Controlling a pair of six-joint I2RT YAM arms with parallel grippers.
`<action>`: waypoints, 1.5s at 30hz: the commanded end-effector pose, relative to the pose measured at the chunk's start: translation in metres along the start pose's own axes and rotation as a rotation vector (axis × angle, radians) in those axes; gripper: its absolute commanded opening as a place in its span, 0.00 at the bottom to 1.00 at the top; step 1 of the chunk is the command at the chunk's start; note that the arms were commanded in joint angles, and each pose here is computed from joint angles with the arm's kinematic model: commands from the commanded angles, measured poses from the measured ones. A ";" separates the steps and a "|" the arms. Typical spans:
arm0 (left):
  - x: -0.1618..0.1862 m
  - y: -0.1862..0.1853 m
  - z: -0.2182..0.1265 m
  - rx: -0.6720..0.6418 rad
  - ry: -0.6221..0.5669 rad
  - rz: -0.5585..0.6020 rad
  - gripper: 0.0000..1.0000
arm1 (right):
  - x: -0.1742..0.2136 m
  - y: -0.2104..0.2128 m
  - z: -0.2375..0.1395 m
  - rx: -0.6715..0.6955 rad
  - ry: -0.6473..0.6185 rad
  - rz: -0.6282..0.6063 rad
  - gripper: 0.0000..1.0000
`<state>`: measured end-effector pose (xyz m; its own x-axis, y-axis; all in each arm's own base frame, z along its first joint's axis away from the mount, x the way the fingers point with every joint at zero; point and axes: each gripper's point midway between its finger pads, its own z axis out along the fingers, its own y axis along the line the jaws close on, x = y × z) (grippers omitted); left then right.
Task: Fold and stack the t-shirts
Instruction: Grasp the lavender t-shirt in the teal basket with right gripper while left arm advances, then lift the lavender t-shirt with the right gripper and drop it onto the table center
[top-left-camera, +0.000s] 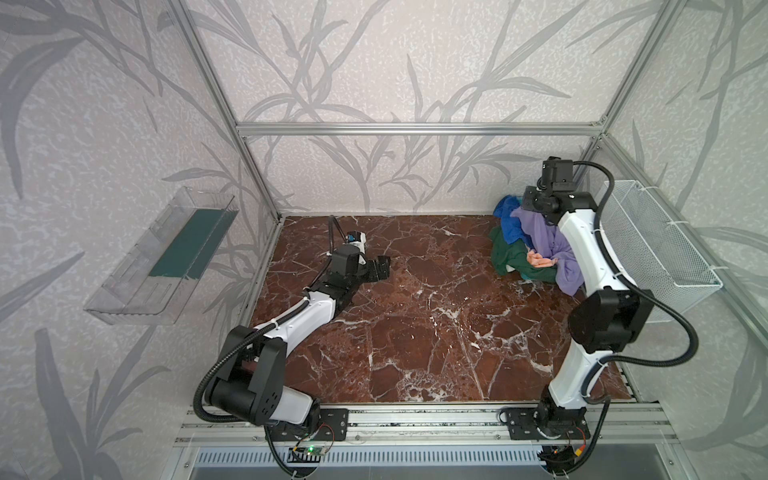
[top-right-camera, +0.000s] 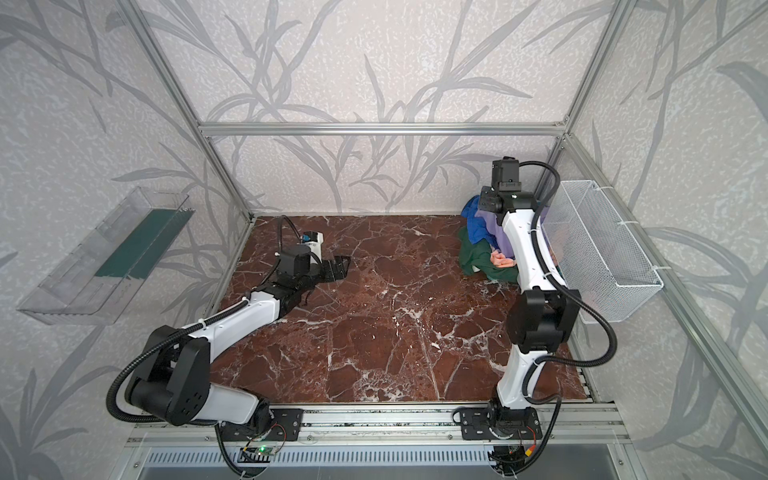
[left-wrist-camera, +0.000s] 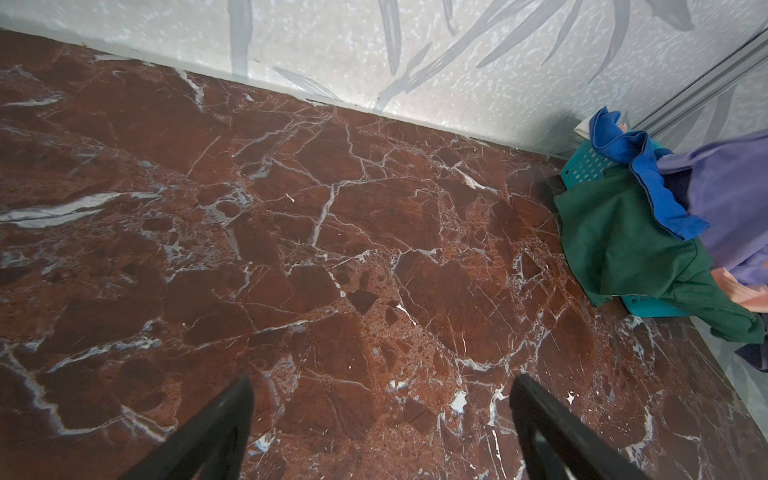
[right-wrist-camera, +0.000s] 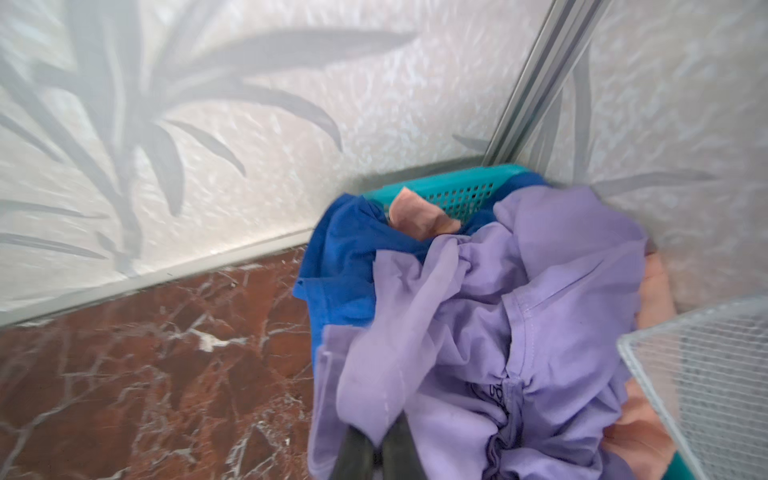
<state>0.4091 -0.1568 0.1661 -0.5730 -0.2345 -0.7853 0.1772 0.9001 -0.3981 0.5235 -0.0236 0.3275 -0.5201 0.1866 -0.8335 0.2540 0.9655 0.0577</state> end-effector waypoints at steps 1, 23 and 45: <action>-0.015 -0.010 0.004 0.030 -0.035 -0.005 0.96 | -0.044 0.024 -0.067 -0.175 -0.123 0.052 0.00; -0.032 0.025 -0.060 -0.155 -0.248 -0.051 0.99 | -0.003 0.282 -0.242 -0.885 -0.147 -0.363 0.00; -0.020 0.061 -0.116 -0.342 -0.296 -0.049 0.99 | 0.087 0.331 -0.051 -0.796 0.241 -0.191 0.99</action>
<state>0.3341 -0.0494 0.2150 -0.2758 -0.3449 -0.8972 -0.1588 0.9369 -0.3114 0.5148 0.3484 0.2876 -0.6623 -0.1029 -0.7421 -0.5047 0.7934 0.3404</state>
